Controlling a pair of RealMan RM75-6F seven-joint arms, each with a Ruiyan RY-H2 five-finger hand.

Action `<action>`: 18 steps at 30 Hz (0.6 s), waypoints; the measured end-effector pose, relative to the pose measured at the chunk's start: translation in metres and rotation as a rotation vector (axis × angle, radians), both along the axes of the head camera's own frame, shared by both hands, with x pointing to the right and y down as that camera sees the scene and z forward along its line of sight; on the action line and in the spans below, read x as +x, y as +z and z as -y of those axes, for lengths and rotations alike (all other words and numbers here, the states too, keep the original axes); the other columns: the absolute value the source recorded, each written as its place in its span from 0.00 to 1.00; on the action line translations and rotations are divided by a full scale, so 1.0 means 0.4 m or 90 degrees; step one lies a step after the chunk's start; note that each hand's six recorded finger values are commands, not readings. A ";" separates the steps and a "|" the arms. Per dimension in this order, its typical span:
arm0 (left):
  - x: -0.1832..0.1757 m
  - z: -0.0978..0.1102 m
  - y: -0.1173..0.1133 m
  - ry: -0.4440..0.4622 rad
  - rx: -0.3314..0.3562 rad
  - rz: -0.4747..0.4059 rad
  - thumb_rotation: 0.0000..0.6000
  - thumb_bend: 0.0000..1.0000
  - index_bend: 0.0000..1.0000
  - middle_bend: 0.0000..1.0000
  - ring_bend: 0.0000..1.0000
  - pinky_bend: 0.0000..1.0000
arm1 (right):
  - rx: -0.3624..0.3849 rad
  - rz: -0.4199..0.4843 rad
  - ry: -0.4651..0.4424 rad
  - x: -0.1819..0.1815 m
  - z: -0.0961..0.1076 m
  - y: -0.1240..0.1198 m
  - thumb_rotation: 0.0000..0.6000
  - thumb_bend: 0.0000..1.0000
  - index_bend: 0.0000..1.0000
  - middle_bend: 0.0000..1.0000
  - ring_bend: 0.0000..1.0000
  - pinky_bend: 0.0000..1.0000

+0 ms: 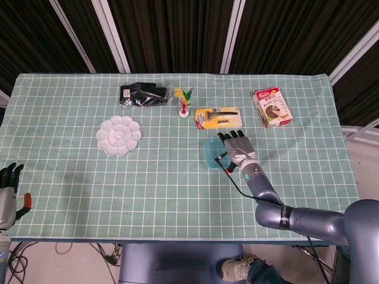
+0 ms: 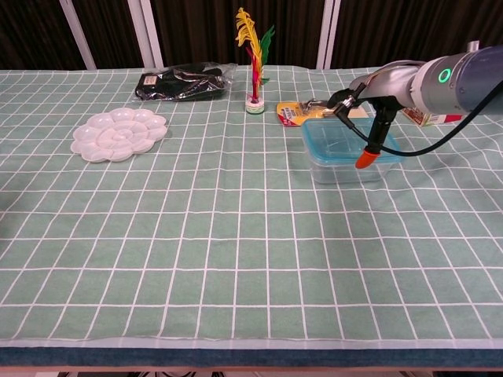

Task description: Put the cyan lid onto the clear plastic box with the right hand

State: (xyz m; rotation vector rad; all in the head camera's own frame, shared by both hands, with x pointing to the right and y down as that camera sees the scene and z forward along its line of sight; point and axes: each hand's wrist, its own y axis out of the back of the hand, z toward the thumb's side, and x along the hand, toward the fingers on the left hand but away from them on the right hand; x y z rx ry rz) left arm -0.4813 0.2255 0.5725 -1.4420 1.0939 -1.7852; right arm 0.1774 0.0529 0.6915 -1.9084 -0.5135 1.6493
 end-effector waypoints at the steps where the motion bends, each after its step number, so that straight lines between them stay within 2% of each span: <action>1: 0.000 0.000 0.000 0.000 0.000 0.000 1.00 0.53 0.06 0.00 0.00 0.00 | -0.001 0.000 0.001 0.001 0.000 0.000 1.00 0.39 0.00 0.13 0.00 0.00; 8: 0.000 0.000 0.000 0.000 0.000 0.000 1.00 0.53 0.06 0.00 0.00 0.00 | -0.008 -0.002 0.001 0.003 -0.001 -0.003 1.00 0.39 0.00 0.06 0.00 0.00; 18: 0.000 0.000 0.000 0.000 0.000 0.000 1.00 0.53 0.06 0.00 0.00 0.00 | -0.015 -0.011 -0.001 0.007 -0.001 -0.007 1.00 0.39 0.00 0.03 0.00 0.00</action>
